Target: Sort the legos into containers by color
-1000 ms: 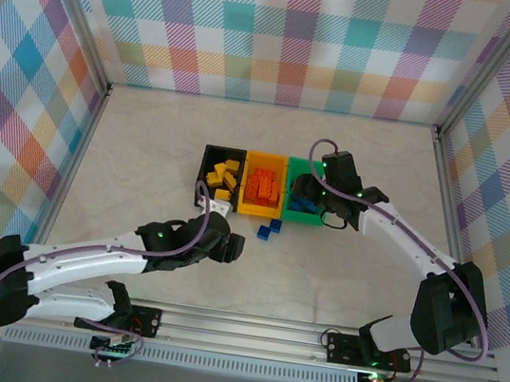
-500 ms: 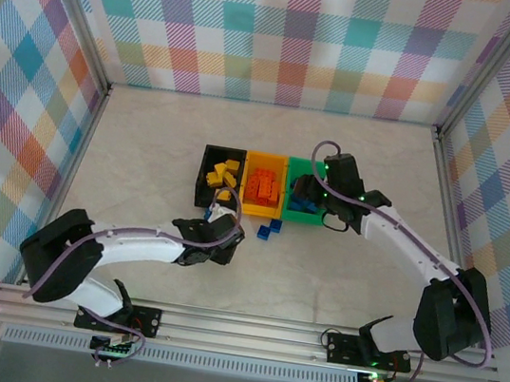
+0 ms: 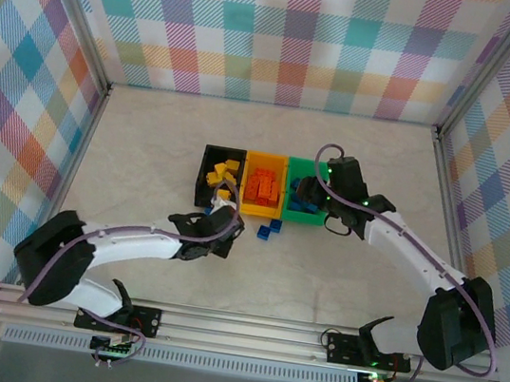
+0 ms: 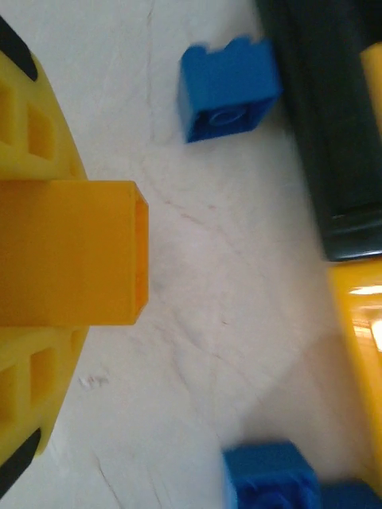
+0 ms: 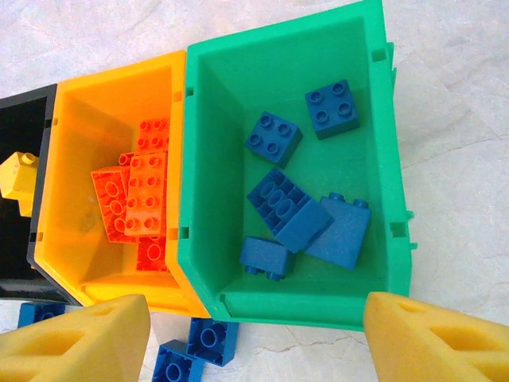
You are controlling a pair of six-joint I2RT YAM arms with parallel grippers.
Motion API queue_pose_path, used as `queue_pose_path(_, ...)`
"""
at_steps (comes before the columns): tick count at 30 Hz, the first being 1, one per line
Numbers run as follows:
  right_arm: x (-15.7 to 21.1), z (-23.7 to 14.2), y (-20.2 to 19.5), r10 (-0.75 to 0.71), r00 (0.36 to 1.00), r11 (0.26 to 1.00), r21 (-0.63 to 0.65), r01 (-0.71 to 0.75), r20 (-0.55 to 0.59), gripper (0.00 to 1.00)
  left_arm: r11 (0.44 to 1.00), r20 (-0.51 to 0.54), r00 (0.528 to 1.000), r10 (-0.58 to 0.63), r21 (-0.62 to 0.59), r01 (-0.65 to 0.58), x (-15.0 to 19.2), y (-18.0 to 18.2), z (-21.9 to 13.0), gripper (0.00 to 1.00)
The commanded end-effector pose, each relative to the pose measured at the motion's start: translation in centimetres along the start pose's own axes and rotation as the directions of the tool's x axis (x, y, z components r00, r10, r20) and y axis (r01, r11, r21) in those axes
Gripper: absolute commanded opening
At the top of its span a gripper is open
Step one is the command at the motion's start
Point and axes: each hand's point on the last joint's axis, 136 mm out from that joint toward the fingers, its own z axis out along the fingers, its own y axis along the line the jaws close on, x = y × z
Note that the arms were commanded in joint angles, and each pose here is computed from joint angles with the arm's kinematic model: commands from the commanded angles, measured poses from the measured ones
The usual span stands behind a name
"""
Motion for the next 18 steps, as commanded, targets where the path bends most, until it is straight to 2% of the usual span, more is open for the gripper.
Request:
queue_pose_path(1,0.4,-0.5,-0.3,0.014,1.0,1.0,-0.008,-0.014,-0.001,0.72,0.994,0.111,0.988,-0.105,-0.019,0.108,-5.0,1.9,-2.8,0.27)
queue_pose_path(6,1.5,-0.2,-0.5,0.024,0.999,1.0,-0.018,-0.024,-0.034,0.72,0.974,0.174,0.961,-0.214,-0.04,0.224,-11.2,4.6,-2.9,0.27)
queue_pose_path(14,3.5,-0.2,-0.9,0.034,0.995,0.999,-0.028,-0.036,-0.089,0.72,0.96,0.126,0.964,-0.235,-0.124,0.251,-16.5,5.9,2.7,0.29)
queue_pose_path(16,4.3,-0.3,-0.8,0.037,0.994,0.998,-0.045,-0.042,-0.107,0.72,0.954,0.123,0.959,-0.255,-0.128,0.27,-17.4,6.2,3.6,0.32)
queue_pose_path(18,5.4,-0.3,-0.6,0.044,0.991,0.997,-0.062,-0.052,-0.13,0.72,0.952,0.121,0.956,-0.267,-0.121,0.281,-18.3,6.2,4.1,0.44)
